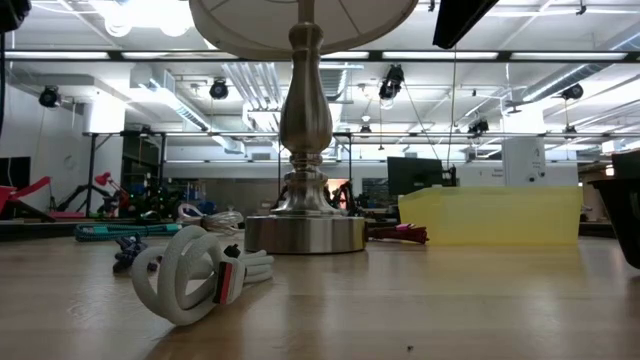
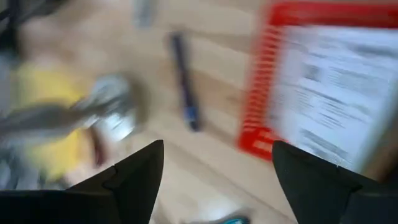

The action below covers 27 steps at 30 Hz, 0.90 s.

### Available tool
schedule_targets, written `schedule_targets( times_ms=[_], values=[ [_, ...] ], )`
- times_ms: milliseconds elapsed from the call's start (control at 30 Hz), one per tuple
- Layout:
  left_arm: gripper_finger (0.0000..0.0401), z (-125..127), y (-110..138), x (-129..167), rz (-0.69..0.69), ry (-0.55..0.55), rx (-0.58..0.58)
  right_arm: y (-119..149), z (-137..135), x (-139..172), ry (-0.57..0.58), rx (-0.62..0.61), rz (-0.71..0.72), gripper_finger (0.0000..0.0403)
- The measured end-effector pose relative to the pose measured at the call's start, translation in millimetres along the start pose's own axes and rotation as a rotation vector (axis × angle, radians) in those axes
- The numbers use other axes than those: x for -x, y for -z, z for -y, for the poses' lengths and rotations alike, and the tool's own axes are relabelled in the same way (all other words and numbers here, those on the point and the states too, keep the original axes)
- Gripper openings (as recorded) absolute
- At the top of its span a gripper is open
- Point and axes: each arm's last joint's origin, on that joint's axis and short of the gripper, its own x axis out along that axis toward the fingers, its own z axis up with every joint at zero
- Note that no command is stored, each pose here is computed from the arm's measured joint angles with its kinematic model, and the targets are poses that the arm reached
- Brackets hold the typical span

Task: Pick and place items into bin
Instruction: Put the card reader box into the red bin

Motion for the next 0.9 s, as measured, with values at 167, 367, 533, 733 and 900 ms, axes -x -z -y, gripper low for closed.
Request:
schedule_targets(
  times_ms=[167, 367, 533, 733, 900],
  values=[
    [0.0268, -13.4, -0.3, 7.2, 0.024, -0.127, 0.548, 0.0, 0.0, 0.0, 0.000, -0.017, 0.001, 0.0068],
    [0.0250, -16.2, 2.7, 3.0, 0.044, -0.137, 1.179, -1.5, 0.6, 0.1, 0.026, -0.088, 0.049, 0.0068],
    [0.0239, -18.7, -2.5, 4.5, 0.113, -0.113, 1.440, -2.5, -0.2, 2.0, 0.061, -0.120, 0.137, 0.0068],
    [0.0229, -20.0, -25.6, 5.9, 0.216, 0.150, 1.225, -3.0, -0.7, 2.2, 0.068, -0.044, 0.147, 0.0068],
    [0.0228, -11.6, -17.8, 1.8, 0.026, 0.283, 1.393, -3.2, -0.5, 2.0, 0.066, -0.069, 0.147, 0.0068]
  ],
)
